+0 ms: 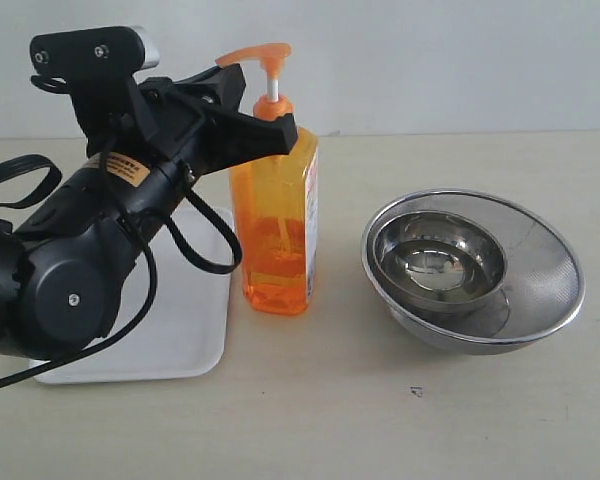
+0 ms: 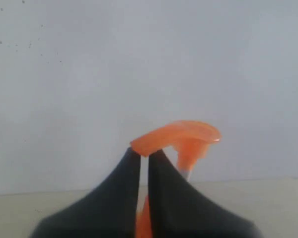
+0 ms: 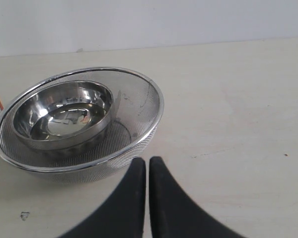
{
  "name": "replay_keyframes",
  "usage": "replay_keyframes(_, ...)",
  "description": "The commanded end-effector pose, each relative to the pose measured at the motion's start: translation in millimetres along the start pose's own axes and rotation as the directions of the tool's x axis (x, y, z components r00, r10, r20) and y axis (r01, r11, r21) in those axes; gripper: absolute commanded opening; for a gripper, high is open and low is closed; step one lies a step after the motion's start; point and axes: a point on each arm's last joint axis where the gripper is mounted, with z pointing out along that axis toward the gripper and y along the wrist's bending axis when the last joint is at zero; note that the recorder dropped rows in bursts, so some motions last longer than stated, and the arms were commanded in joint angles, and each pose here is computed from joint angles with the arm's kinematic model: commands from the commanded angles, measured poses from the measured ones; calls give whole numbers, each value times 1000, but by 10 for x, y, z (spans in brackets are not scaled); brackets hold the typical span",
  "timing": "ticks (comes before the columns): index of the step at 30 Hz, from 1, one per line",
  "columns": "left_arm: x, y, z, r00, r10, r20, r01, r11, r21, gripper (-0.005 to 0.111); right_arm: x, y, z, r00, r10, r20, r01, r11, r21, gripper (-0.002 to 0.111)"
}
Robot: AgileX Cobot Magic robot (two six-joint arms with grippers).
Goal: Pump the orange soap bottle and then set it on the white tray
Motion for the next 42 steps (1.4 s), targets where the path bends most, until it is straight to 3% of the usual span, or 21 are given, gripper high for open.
replay_keyframes(1,-17,-32,-2,1000,10,-11,-10,1000,16,5,-12,-1,-3,1000,-2,16,2,1000,2,0)
replay_keyframes(6,31,-54,-4,993,97,-59,-95,994,45,5,-12,-1,-3,1000,-2,16,2,1000,2,0)
replay_keyframes(8,49,-57,-6,992,100,-79,-96,994,51,14,-12,-1,-3,1000,-2,16,2,1000,2,0)
replay_keyframes(11,64,-59,-7,987,129,-93,-125,991,56,50,-12,-1,-3,1000,-2,16,2,1000,2,0)
replay_keyframes(14,97,-54,-17,984,130,-123,-124,991,60,71,-12,-1,-3,1000,-2,16,2,1000,2,0)
replay_keyframes(16,122,-64,-26,975,156,-158,-144,986,79,78,-12,-1,-3,1000,-2,16,2,1000,2,0)
replay_keyframes(24,223,-104,-113,912,231,-340,-178,967,180,79,-12,-1,-3,1000,-2,16,2,1000,2,0)
replay_keyframes(28,272,-54,-165,912,237,-336,-190,968,166,79,-12,-1,-3,1000,-2,16,2,1000,2,0)
replay_keyframes(33,383,148,-374,943,211,-258,-195,977,85,79,-12,-1,-3,1000,-2,16,2,1000,2,0)
replay_keyframes(37,445,174,-499,953,198,-227,-172,976,130,79,-12,-1,-3,1000,-2,16,2,1000,2,0)
replay_keyframes(42,511,111,-545,937,222,-269,-163,960,225,79,-12,-1,-3,1000,-2,16,2,1000,2,0)
